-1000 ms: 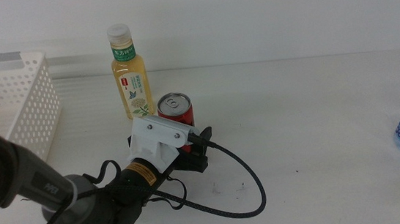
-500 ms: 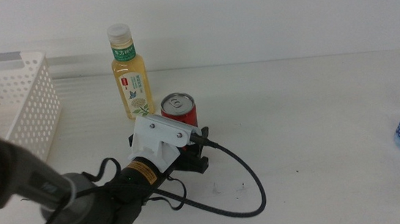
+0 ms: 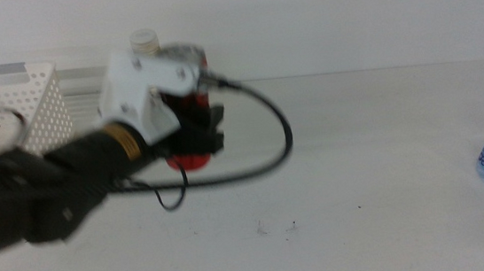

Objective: Use arms to grab the bottles and put them into the dustbin to the left of the table.

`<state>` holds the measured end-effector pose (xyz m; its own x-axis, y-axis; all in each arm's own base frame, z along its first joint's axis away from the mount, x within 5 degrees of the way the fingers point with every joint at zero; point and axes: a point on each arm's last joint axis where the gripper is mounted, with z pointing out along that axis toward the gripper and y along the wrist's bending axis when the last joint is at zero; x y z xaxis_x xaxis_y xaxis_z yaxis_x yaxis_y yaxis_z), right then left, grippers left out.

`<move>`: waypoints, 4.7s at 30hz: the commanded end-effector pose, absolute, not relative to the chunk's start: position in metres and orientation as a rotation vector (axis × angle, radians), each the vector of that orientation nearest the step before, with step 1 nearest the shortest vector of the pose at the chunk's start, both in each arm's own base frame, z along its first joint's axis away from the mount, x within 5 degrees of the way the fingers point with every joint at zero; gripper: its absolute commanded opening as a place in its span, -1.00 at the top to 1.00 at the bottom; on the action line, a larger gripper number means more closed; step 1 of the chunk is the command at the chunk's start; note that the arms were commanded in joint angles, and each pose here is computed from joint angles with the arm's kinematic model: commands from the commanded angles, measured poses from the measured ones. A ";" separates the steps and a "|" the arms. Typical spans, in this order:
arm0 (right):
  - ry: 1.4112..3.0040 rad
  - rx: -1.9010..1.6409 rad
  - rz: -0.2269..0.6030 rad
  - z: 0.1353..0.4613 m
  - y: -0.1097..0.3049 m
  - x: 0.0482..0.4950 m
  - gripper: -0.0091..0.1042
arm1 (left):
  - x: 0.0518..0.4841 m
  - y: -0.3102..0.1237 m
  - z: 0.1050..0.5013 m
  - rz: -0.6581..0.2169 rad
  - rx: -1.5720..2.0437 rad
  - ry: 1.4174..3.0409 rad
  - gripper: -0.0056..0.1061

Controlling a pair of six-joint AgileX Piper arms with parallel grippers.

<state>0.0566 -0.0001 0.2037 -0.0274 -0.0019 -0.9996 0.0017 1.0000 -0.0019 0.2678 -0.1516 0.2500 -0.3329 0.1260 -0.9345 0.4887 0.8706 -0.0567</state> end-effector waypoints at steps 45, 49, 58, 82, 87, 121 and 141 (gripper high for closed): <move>1.591 -0.003 -0.021 0.203 -0.001 0.056 -0.64 | 0.411 0.139 0.306 0.015 -0.015 2.641 0.56; 1.591 -0.003 -0.021 0.203 -0.001 0.056 -0.64 | 0.422 0.144 0.275 0.000 0.004 2.707 0.56; 1.591 -0.003 -0.021 0.203 -0.001 0.056 -0.64 | 0.433 0.146 0.239 -0.058 -0.013 2.765 0.30; 1.591 -0.003 -0.021 0.203 -0.001 0.056 -0.64 | 0.398 0.059 0.345 -0.052 0.030 2.647 -0.78; 1.591 -0.003 -0.021 0.203 -0.001 0.056 -0.64 | 0.371 0.009 0.374 -0.091 0.092 2.460 -0.78; 1.591 -0.003 -0.021 0.203 -0.001 0.056 -0.64 | 0.217 -0.089 0.218 -0.224 0.245 1.720 -0.78; 1.591 -0.003 -0.021 0.203 -0.001 0.056 -0.64 | 0.215 -0.087 0.210 -0.273 0.160 1.806 -0.78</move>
